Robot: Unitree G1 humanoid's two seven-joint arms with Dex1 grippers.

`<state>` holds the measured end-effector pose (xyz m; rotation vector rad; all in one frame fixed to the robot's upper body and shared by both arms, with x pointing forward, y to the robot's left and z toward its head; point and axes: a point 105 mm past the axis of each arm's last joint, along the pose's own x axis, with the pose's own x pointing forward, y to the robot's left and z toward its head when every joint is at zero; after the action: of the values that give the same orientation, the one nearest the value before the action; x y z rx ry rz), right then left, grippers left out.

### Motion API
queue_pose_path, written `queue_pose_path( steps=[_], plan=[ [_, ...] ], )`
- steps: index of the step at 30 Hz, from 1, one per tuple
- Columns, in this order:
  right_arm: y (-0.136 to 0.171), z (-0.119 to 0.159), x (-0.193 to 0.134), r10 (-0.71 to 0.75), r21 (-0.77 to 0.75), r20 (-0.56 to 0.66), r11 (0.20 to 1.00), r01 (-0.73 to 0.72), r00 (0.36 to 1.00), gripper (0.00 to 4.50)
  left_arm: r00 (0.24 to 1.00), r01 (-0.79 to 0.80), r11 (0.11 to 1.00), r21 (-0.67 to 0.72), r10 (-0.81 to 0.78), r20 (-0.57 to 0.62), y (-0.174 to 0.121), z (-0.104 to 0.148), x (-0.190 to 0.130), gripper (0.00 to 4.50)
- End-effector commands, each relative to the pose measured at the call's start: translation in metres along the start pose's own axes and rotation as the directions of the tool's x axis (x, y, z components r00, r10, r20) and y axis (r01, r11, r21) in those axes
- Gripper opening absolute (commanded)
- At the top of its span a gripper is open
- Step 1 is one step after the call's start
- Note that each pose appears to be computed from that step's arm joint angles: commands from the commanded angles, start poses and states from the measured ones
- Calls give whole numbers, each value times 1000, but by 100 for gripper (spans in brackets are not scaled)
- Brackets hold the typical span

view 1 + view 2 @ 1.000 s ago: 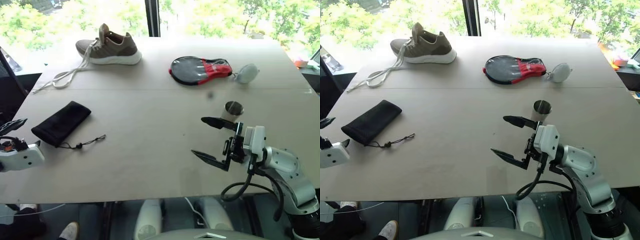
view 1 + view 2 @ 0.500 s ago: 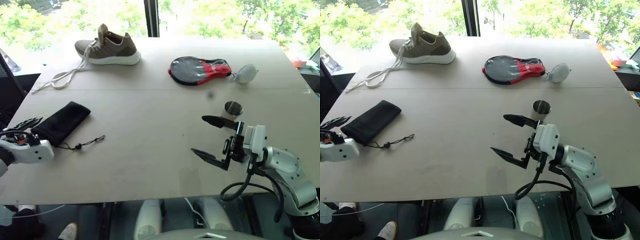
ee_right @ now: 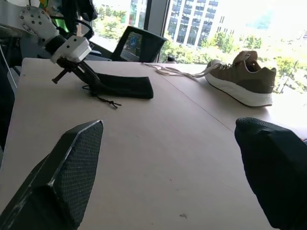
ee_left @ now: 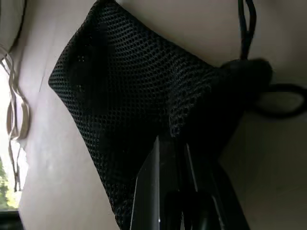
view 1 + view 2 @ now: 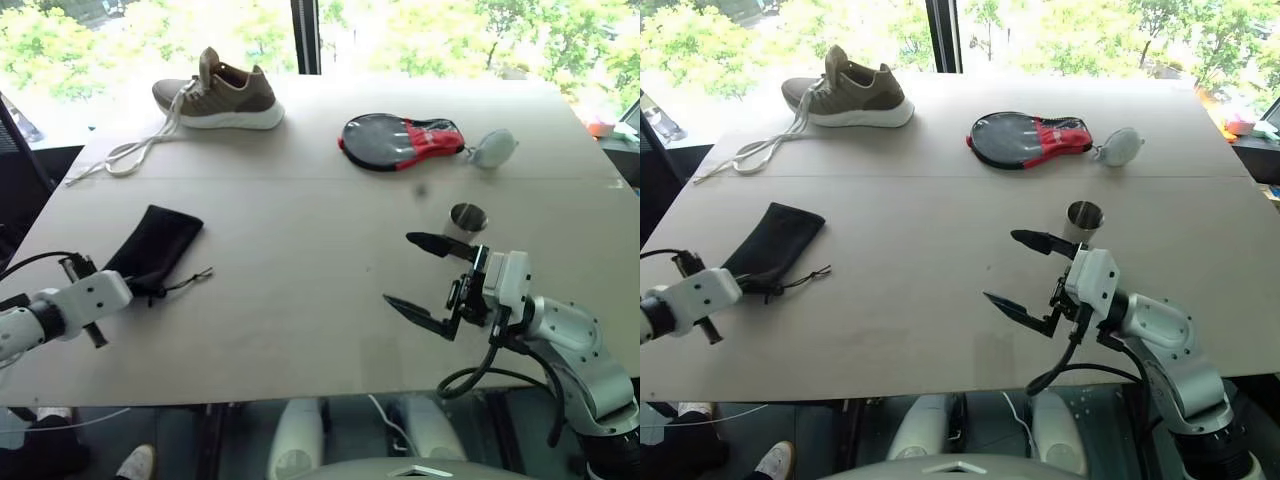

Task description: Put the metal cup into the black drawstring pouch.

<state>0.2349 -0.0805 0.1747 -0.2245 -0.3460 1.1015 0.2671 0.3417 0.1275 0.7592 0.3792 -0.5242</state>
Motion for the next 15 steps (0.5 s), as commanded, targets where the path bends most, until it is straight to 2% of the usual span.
queue_pose_path(
  steps=[1,4,5,7,11,13,15],
  plan=[
    [-16,10,2,-97,-71,4,993,97,995,450,997,39,968,-249,-53,-50,-7,41,4,5],
    [-34,3,0,-212,-204,-171,963,176,962,450,983,137,883,-450,-179,-51,-36,71,17,5],
    [-35,2,0,-200,-197,-198,967,161,960,450,975,159,842,-516,-215,-49,-43,79,23,5],
    [-29,6,2,-134,-138,-192,984,109,972,450,967,155,797,-584,-244,-77,-50,87,32,5],
    [-39,11,-3,-202,-132,-198,975,178,959,450,964,143,690,-709,-260,-59,-55,119,70,5],
    [-40,9,-4,-202,-122,-218,976,179,955,450,953,69,731,-679,-250,-172,-53,125,85,5],
    [-41,10,-4,-208,-132,-222,974,182,953,450,950,81,755,-651,-257,-179,-50,141,93,5]
  ],
)
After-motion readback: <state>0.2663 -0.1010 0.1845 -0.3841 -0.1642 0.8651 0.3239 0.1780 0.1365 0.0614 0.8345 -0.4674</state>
